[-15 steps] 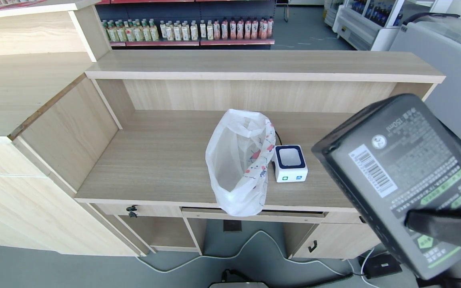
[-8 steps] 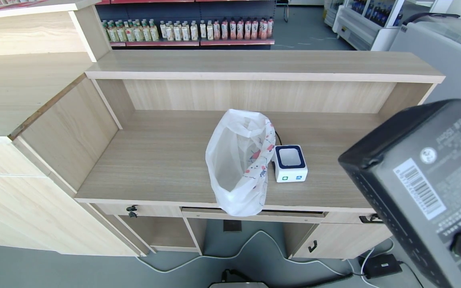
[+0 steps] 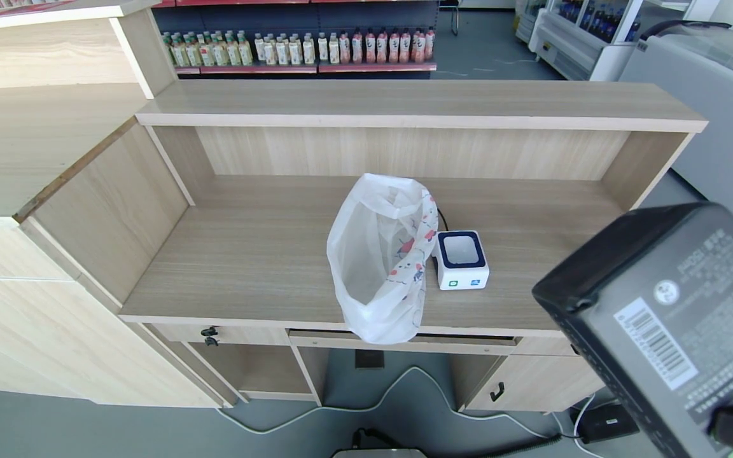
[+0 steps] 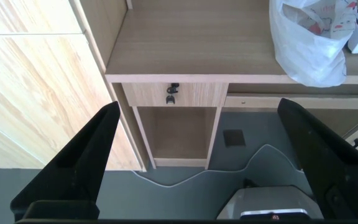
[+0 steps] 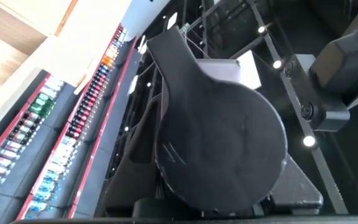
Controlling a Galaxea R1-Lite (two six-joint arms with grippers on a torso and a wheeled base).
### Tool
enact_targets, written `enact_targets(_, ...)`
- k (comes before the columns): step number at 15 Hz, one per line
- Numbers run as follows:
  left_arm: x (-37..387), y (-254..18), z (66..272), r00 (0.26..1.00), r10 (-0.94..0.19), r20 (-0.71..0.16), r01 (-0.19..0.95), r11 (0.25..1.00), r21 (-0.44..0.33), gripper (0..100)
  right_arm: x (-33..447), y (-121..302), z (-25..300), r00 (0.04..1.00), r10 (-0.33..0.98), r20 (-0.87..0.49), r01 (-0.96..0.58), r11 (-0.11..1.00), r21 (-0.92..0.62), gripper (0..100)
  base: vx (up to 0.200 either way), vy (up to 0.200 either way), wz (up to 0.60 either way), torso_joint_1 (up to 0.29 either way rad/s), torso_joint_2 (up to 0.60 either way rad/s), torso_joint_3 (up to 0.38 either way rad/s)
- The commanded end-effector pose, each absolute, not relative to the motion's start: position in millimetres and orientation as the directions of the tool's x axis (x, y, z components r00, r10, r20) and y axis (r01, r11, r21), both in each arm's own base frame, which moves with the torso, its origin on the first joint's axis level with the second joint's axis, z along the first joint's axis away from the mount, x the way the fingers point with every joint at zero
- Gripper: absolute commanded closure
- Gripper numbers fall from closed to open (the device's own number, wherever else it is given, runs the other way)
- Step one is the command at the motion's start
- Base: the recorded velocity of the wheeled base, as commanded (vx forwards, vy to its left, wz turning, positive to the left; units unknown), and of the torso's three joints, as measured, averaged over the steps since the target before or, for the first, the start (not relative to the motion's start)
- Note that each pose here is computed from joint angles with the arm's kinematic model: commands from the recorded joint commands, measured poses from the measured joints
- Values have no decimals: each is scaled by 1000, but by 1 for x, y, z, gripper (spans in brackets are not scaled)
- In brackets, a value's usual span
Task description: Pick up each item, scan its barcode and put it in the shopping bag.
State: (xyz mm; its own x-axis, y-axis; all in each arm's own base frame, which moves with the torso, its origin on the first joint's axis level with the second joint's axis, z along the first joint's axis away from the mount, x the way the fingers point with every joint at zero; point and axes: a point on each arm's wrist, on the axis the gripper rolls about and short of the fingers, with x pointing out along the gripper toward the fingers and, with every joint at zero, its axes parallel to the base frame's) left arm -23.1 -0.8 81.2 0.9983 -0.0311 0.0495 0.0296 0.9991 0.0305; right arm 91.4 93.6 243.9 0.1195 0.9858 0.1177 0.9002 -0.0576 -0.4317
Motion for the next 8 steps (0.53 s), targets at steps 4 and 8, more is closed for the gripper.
enact_targets(4,-23,-1,81,998,-31,51,29,999,31,0,93,95,243,119,987,110,895,-59,-442,100,0,0,0,0,0,0)
enact_targets(8,-23,-1,81,998,-31,51,29,999,31,0,92,94,239,113,990,81,881,-62,-469,100,0,0,0,0,0,0)
